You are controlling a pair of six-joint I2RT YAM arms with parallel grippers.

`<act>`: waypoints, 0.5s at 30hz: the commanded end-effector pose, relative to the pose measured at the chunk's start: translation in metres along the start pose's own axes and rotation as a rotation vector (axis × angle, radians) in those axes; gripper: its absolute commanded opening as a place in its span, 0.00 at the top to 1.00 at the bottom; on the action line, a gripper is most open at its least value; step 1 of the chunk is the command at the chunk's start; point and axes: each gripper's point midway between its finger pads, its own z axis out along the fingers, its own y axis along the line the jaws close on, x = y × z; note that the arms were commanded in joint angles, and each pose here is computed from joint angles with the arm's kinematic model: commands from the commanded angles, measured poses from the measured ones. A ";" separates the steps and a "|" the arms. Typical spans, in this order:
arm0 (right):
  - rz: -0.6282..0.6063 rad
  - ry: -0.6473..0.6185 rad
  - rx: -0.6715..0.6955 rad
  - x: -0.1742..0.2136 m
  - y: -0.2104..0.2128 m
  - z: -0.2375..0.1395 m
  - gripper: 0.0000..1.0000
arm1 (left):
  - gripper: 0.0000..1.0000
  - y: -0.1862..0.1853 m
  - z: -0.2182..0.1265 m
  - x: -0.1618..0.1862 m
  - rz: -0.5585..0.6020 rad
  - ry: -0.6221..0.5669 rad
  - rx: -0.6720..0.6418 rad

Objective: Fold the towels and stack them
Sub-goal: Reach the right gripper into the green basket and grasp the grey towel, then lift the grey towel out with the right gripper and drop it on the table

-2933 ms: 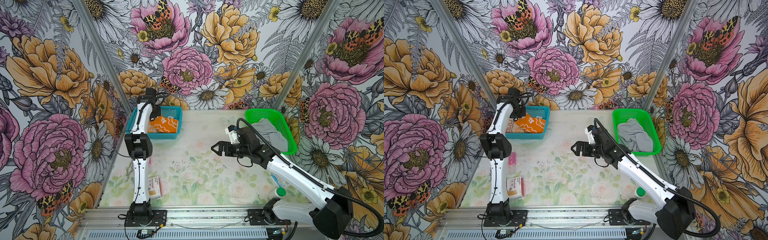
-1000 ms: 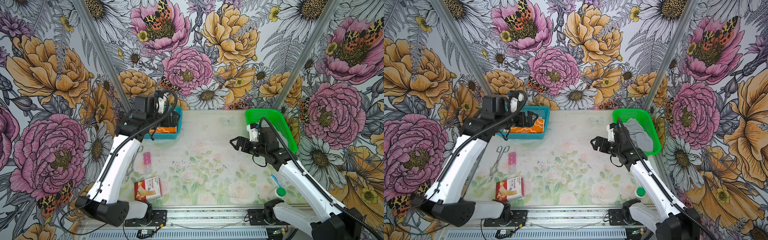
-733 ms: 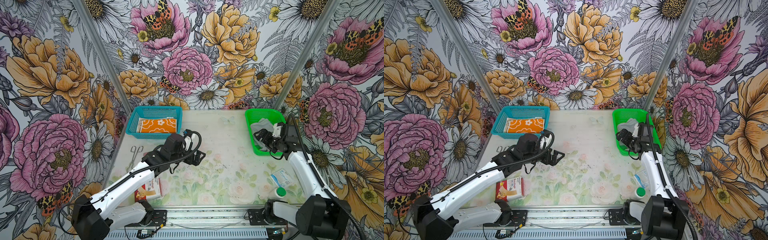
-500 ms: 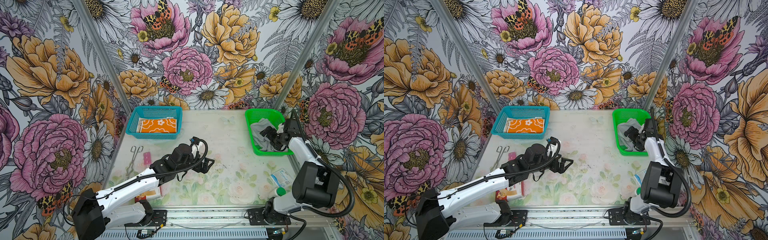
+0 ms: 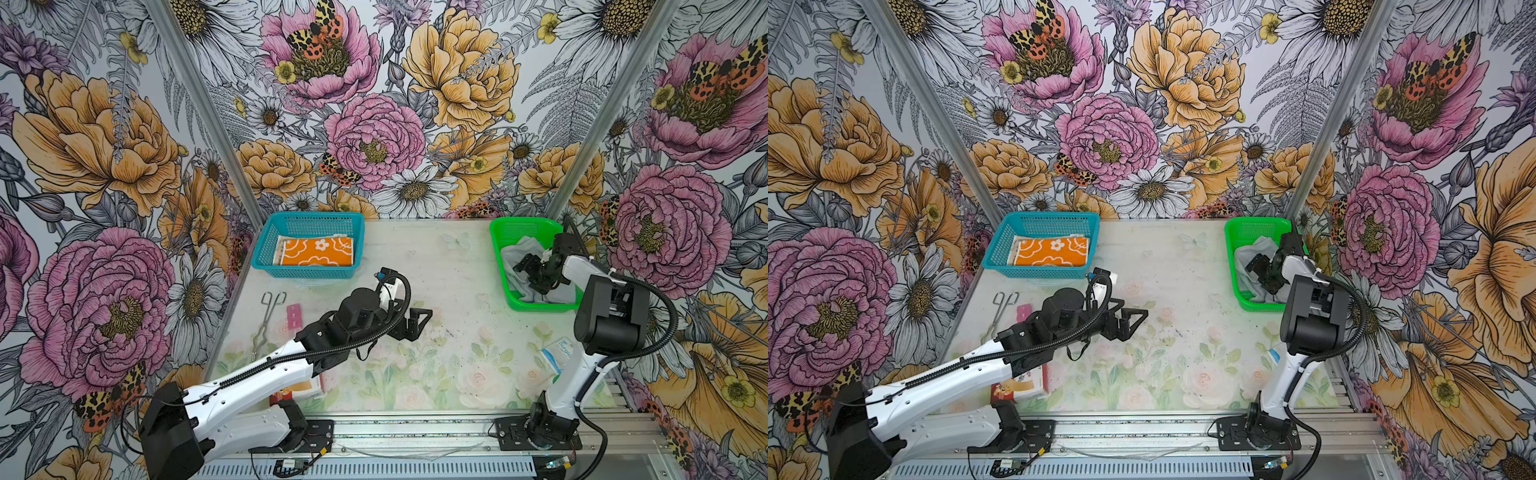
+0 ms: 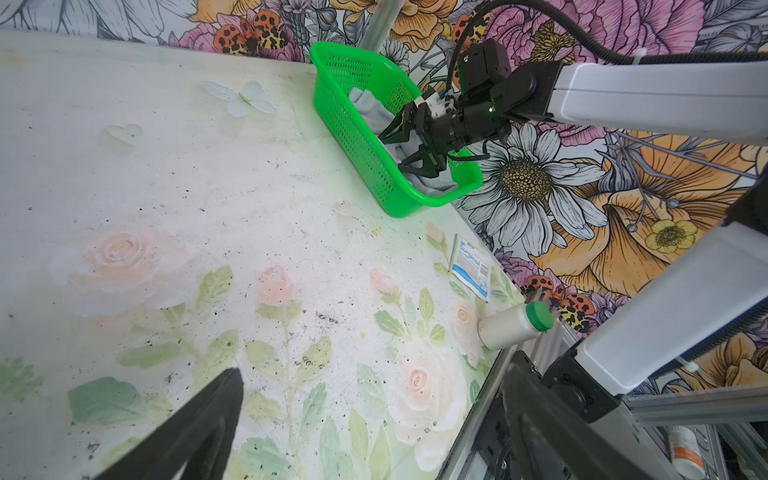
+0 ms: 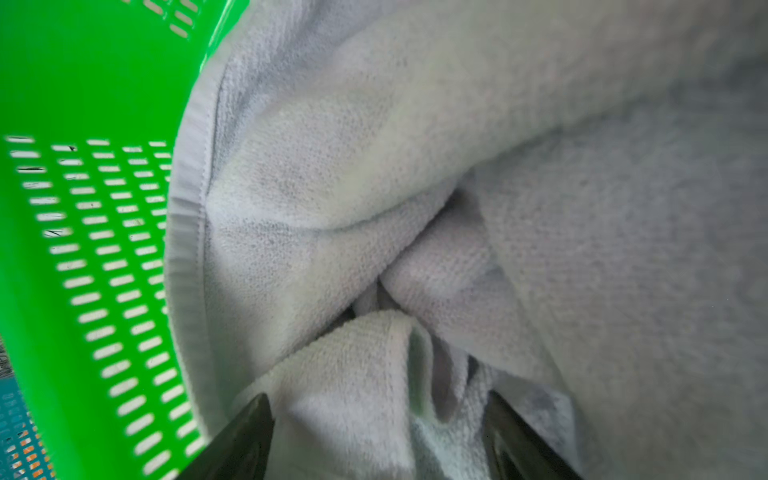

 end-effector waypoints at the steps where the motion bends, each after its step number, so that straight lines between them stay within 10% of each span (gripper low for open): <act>1: -0.026 -0.022 -0.033 -0.015 0.013 0.005 0.34 | 0.01 -0.003 -0.012 -0.015 -0.012 -0.052 -0.015; 6: -0.075 -0.035 -0.109 -0.028 0.035 -0.003 1.00 | 0.01 0.002 -0.023 -0.014 -0.035 -0.078 -0.028; 15: -0.335 -0.344 -0.418 -0.075 0.206 -0.171 1.00 | 0.01 0.004 -0.031 -0.008 -0.033 -0.091 -0.020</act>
